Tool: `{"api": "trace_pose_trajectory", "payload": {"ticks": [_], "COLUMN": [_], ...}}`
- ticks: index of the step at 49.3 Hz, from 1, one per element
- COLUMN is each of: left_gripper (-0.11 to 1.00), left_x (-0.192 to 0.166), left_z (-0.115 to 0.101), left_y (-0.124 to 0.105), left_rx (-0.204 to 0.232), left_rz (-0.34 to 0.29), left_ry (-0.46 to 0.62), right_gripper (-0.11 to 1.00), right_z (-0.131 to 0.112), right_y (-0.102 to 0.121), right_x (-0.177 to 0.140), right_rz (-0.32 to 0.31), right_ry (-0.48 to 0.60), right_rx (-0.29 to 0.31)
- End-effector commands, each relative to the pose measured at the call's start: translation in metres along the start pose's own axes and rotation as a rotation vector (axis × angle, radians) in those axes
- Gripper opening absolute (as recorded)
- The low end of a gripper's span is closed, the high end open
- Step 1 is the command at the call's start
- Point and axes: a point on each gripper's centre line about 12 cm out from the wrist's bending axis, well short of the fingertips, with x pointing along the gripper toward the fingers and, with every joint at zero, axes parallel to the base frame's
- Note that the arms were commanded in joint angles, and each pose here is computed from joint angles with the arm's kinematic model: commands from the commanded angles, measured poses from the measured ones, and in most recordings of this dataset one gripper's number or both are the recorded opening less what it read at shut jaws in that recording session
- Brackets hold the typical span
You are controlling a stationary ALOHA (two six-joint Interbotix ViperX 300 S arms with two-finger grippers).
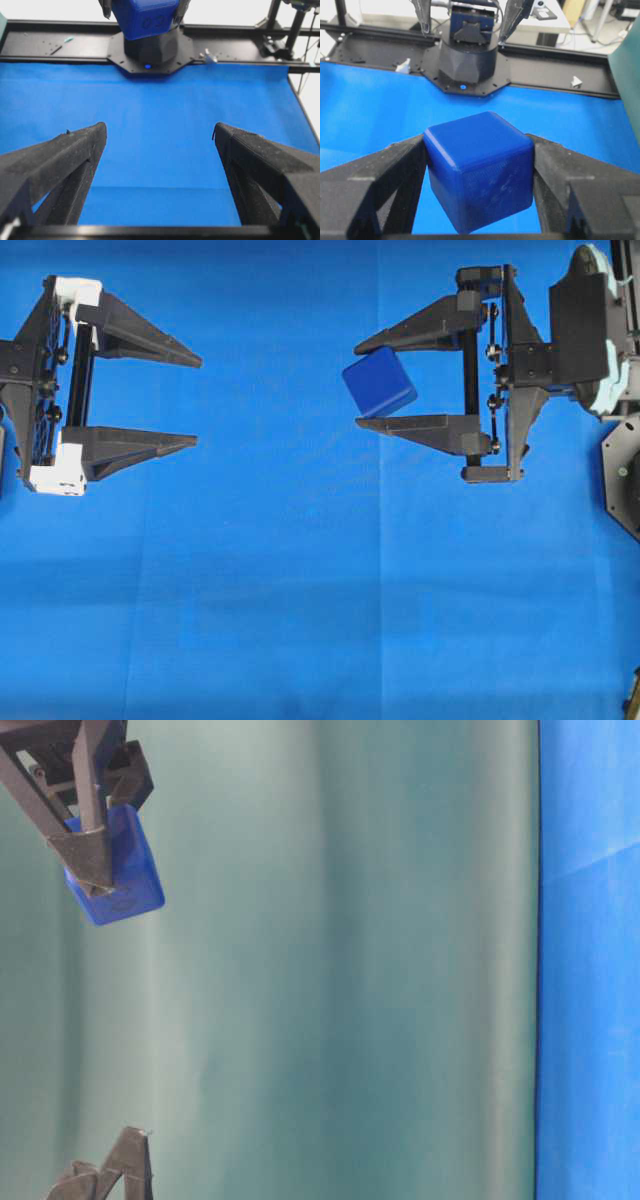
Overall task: Handover the blue block to the right arm after grasping it with the left arm, then place it in the designated position.
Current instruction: 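Carry the cube with the right gripper toward the table center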
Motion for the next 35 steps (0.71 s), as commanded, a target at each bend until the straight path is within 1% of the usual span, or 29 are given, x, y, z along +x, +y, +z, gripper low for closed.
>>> {"api": "trace_pose_trajectory", "payload": {"ticks": [1, 35], "left_gripper": [0.93, 0.93], "left_x": [-0.0039, -0.0035], "left_z": [0.0109, 0.0111], "left_y": [0.0002, 0.0002], "left_rx": [0.003, 0.001], "left_rz": [0.001, 0.001], "left_ry": [-0.035, -0.035], "right_gripper": [0.55, 0.55], "right_z": [0.0158, 0.0145], "right_y": [0.0015, 0.0004], "right_x": [-0.0043, -0.0047], "right_rz": [0.005, -0.003], "right_ry": [-0.044, -0.031], "right_rx": [0.005, 0.005]}}
